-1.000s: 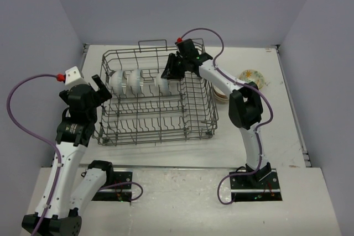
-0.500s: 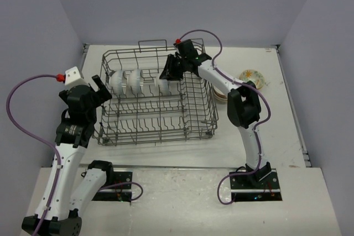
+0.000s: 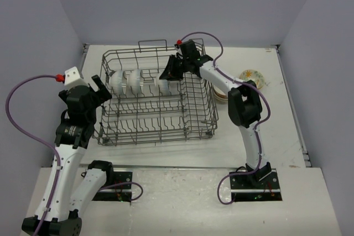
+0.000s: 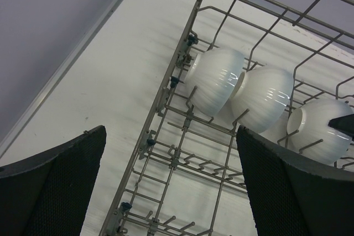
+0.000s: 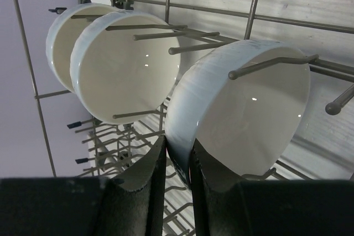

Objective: Unload the bowls from the dish rack

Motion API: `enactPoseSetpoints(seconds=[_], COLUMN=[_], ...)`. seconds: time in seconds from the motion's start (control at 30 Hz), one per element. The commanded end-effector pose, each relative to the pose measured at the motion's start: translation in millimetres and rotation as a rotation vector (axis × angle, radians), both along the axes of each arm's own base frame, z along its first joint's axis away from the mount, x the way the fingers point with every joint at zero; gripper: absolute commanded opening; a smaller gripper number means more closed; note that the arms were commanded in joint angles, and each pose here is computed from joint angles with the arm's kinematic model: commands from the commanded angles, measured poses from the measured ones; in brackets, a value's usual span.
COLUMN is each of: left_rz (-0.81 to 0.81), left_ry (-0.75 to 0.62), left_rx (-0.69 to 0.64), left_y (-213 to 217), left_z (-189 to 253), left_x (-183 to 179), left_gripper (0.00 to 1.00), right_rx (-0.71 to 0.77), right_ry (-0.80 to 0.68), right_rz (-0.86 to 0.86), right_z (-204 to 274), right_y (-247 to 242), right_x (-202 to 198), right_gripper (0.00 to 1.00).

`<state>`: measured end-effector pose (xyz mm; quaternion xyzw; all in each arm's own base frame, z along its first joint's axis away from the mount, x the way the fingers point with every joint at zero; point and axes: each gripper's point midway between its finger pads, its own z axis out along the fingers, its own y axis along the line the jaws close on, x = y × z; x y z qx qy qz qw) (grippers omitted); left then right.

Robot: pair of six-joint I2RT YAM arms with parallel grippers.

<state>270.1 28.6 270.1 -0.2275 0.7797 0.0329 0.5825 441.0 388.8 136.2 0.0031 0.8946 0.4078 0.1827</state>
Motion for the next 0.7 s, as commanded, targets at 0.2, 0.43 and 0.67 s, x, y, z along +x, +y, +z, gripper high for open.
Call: enactPoseSetpoints(seconds=[0.2, 0.43, 0.67], left_rz=[-0.004, -0.001, -0.005], left_ry=[-0.040, -0.041, -0.040], left_rx=[0.012, 0.014, 0.015], left_y=[1.7, 2.3, 1.8], left_z=[8.8, 9.2, 9.1], left_x=[3.3, 2.9, 3.4], left_gripper=[1.00, 1.00, 1.00], right_rx=[0.057, 0.238, 0.371], right_ry=[0.052, 0.037, 0.000], right_rz=[-0.026, -0.050, -0.008], right_z=[-7.9, 15.4, 55.5], right_y=[-7.0, -3.3, -3.0], right_x=[-2.8, 0.0, -4.3], right_gripper=[0.01, 0.00, 0.00])
